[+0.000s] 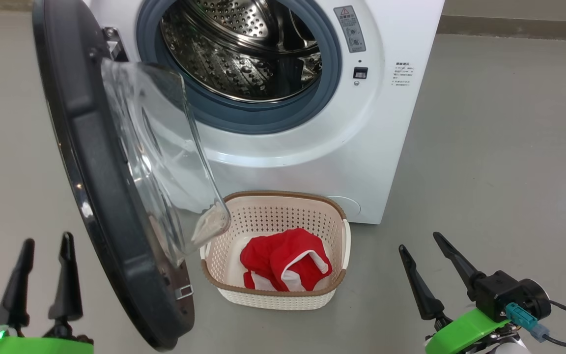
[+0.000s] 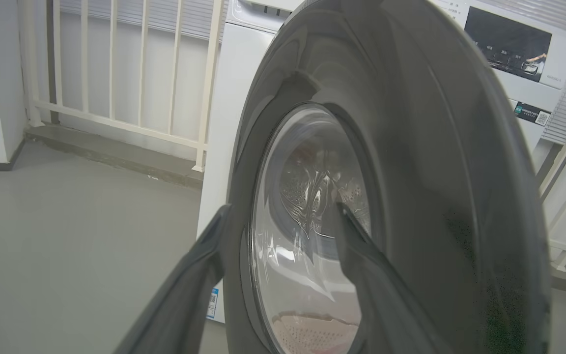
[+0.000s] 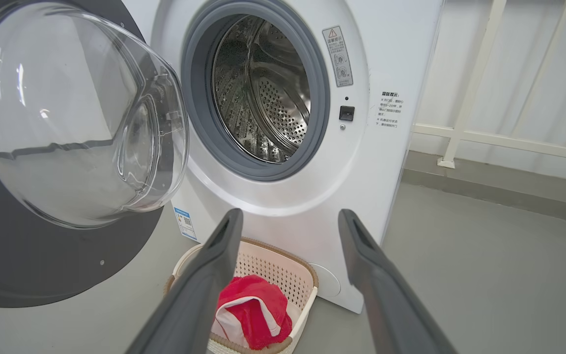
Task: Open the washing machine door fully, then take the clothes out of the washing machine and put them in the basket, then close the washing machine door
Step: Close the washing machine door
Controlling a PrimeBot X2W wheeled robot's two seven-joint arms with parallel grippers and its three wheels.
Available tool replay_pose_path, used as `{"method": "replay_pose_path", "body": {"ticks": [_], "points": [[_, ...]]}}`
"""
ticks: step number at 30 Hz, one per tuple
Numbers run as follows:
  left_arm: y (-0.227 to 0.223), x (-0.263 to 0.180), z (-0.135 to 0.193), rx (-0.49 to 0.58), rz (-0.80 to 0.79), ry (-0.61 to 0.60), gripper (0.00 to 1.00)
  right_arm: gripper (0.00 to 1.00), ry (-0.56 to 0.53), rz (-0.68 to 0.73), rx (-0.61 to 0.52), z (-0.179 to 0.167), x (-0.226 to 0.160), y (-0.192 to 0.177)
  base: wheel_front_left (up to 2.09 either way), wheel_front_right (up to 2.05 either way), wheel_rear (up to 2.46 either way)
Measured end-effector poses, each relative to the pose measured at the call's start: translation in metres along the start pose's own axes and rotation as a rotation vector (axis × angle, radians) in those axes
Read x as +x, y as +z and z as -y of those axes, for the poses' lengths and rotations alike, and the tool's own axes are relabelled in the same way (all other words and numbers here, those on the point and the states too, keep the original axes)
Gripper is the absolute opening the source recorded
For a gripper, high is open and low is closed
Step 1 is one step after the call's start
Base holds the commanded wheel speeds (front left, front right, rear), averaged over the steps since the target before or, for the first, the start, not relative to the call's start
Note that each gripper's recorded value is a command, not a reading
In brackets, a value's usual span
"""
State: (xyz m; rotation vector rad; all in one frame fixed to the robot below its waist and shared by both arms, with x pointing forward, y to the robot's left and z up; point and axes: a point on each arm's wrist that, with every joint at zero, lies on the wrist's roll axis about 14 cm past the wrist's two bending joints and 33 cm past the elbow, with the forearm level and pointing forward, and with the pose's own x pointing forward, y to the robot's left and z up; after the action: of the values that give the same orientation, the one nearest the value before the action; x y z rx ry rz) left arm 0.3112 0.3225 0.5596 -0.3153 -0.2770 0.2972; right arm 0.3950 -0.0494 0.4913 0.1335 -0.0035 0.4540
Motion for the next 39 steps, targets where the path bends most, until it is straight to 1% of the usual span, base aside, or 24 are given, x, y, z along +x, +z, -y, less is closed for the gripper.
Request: {"method": "replay_pose_path", "body": {"ticks": [7,8,17,23,35,39], "points": [[-0.025,-0.012,-0.006,0.142,-0.074,-0.003,1.00,1.00,-0.010,0.001,0.012,0.002,-0.001,0.000,0.00,0.00,0.00],[-0.026,-0.014,-0.008,0.147,-0.079,0.004,1.00,1.00,-0.010,0.001,0.012,0.002,-0.001,0.000,0.00,0.00,0.00],[-0.037,-0.031,-0.022,0.155,-0.109,0.074,1.00,1.00,-0.014,0.009,0.013,0.002,-0.002,0.003,0.00,0.00,0.00],[-0.038,-0.037,-0.024,0.204,-0.121,0.073,1.00,1.00,-0.011,0.016,0.011,0.001,-0.002,0.005,0.00,0.00,0.00],[-0.048,-0.046,-0.020,0.193,-0.142,0.084,1.00,1.00,-0.010,0.022,0.016,0.000,-0.003,0.007,0.00,0.00,0.00],[-0.049,-0.046,-0.019,0.204,-0.147,0.081,1.00,1.00,-0.011,0.021,0.021,0.000,-0.003,0.007,0.00,0.00,0.00]]}}
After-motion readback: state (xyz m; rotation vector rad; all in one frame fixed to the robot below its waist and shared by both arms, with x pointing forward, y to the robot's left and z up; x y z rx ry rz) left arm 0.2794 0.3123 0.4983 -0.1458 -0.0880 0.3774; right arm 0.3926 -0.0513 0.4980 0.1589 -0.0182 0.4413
